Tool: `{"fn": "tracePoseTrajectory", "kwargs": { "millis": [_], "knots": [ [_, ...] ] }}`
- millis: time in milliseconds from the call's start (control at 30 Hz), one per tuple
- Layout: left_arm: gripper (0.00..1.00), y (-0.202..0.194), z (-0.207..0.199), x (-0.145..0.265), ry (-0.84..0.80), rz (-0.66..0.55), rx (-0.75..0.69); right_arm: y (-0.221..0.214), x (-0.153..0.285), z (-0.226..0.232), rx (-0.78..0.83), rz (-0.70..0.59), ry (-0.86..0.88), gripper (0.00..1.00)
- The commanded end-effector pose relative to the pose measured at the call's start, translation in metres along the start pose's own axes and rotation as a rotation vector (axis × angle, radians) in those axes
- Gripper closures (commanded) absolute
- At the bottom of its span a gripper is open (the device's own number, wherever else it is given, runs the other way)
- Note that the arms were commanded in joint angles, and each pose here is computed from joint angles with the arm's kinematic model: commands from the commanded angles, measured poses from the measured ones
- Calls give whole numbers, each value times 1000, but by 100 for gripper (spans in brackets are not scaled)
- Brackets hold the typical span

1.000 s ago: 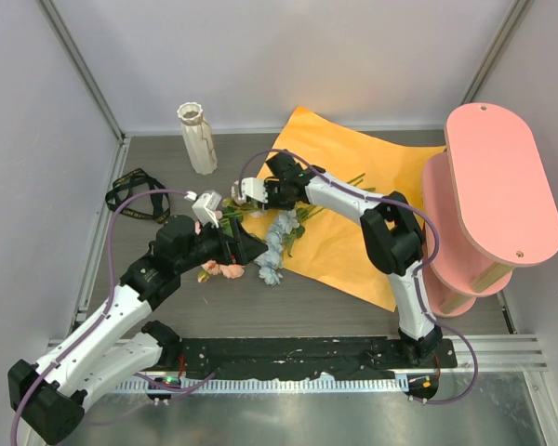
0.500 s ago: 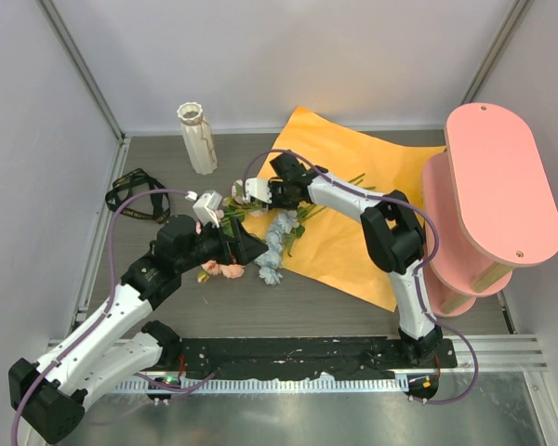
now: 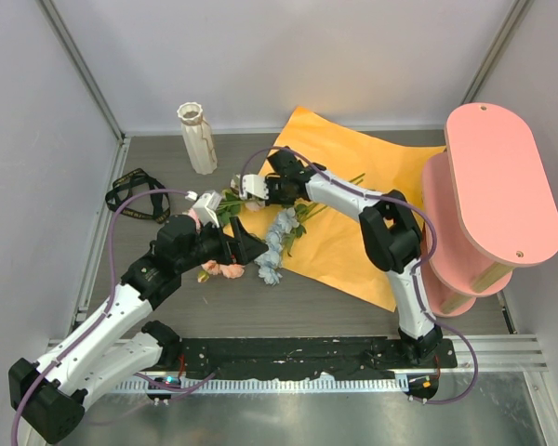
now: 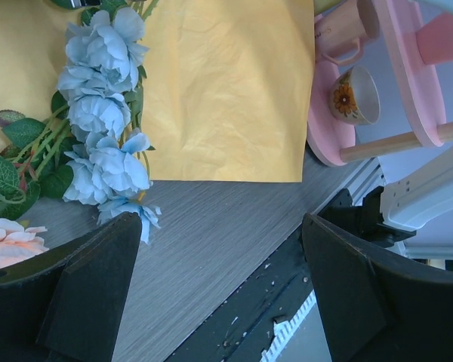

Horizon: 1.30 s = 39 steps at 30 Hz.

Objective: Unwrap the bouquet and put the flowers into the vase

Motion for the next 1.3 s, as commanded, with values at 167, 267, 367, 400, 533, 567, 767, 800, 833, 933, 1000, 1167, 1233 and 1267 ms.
{"fn": "tracePoseTrajectory", "kwargs": {
  "millis": [167, 267, 367, 400, 533, 567, 767, 800, 833, 933, 1000, 1167, 1233, 1267],
  "knots": [
    [9, 10, -12, 0, -57, -38, 3, 42, 85, -42, 39, -114, -147, 99],
    [8, 11, -13, 3, -56, -46, 1, 42, 93, -41, 25, -128, -137, 99],
    [9, 11, -12, 4, -52, -51, 1, 47, 104, -38, 19, -158, -128, 99],
    [8, 12, -13, 4, -53, -52, 3, 48, 104, -35, 17, -168, -118, 99],
    [9, 9, -13, -1, -65, -38, 36, 46, 100, -24, -16, -171, -69, 99],
    [9, 8, -15, -1, -73, -32, 46, 44, 97, -21, -21, -170, -58, 99],
    [9, 9, -14, -2, -78, -47, 61, 34, 61, -13, -66, -140, -14, 99],
    [9, 8, -13, -2, -78, -45, 61, 32, 48, -13, -72, -138, -11, 99],
    [9, 8, -14, -2, -79, -46, 61, 30, 42, -15, -83, -130, -25, 99],
    [9, 9, -15, 0, -82, -47, 58, 25, 24, -10, -94, -120, -2, 99],
    [9, 9, -14, 1, -78, -50, 56, 24, 19, -8, -94, -117, 6, 98],
    [9, 9, -13, 4, -64, -52, 36, 23, 19, -5, -104, -115, 18, 80],
    [9, 8, -11, 2, -62, -48, 36, 23, 19, -4, -101, -114, 20, 78],
    [9, 8, -11, 2, -64, -48, 37, 21, 18, -3, -101, -104, 18, 77]
  ]
}}
Point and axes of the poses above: each gripper's point midway between its finger pads, its own x axis back along the fingers, its own z axis along the line the jaws close on, y = z × x, the point moved 2 cm from there along x, back along the fingers, and after that the axes turned 5 degrees about x, right-handed, at the moved point
